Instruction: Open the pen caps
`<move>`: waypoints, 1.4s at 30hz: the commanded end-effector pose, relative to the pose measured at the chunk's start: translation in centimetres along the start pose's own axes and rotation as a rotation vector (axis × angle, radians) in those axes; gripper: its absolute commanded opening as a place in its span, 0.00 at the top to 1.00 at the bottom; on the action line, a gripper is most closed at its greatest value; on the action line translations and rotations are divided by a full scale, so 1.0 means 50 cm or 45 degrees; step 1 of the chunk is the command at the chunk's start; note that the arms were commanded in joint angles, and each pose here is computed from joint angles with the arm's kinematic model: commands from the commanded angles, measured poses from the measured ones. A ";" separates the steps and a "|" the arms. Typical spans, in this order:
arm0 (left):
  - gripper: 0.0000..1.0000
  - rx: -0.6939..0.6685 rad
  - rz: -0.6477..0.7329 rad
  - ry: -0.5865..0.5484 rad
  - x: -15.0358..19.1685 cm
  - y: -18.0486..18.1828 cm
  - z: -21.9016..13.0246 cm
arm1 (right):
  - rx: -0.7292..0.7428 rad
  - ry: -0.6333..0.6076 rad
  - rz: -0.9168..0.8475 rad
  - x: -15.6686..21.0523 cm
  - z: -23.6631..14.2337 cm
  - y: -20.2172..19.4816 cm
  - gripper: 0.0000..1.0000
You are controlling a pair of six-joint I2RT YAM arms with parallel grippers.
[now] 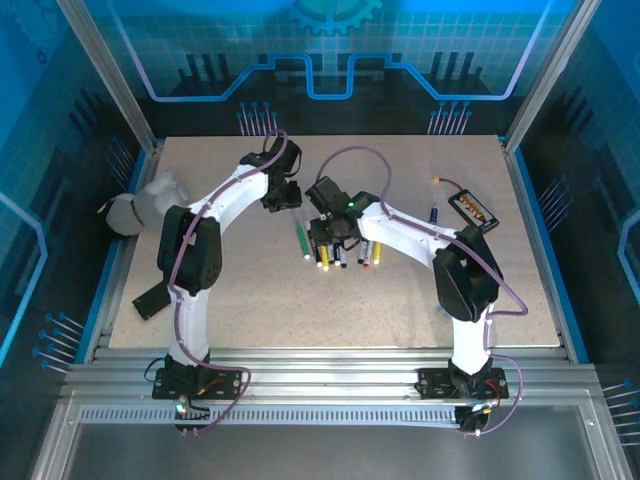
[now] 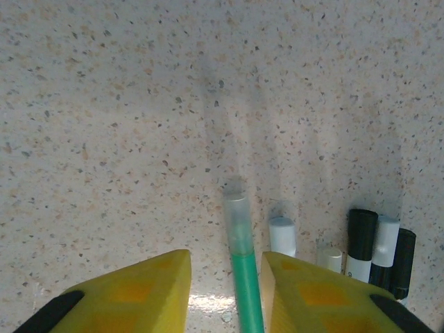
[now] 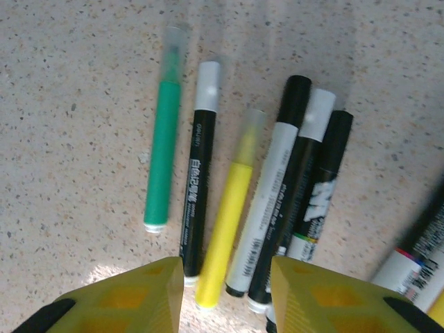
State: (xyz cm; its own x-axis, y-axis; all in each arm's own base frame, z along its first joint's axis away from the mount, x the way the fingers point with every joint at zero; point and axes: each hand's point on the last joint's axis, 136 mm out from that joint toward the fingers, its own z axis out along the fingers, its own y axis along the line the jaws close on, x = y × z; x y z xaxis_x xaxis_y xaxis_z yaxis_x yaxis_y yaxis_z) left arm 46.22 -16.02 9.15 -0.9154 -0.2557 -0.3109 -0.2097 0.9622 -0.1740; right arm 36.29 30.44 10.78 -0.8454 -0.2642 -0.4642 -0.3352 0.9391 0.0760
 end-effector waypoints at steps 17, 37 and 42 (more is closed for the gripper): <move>0.65 -0.011 0.018 0.189 0.076 -0.014 0.117 | -0.059 -0.009 0.065 0.001 -0.005 0.005 0.54; 0.78 -0.062 0.016 0.237 0.092 -0.010 0.161 | -0.089 -0.010 0.101 0.014 -0.005 -0.015 0.56; 0.81 -0.075 0.020 0.228 0.087 -0.006 0.157 | -0.110 -0.004 0.103 0.016 0.000 -0.010 0.56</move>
State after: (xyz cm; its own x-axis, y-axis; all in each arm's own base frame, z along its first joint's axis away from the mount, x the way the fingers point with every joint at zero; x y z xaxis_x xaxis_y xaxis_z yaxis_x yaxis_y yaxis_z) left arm 45.14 -17.79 1.81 -0.9610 -0.2223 -0.1642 -0.2034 0.9711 -0.1246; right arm 35.68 29.78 9.44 -0.8688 -0.2180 -0.4447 -0.3131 0.9375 0.1520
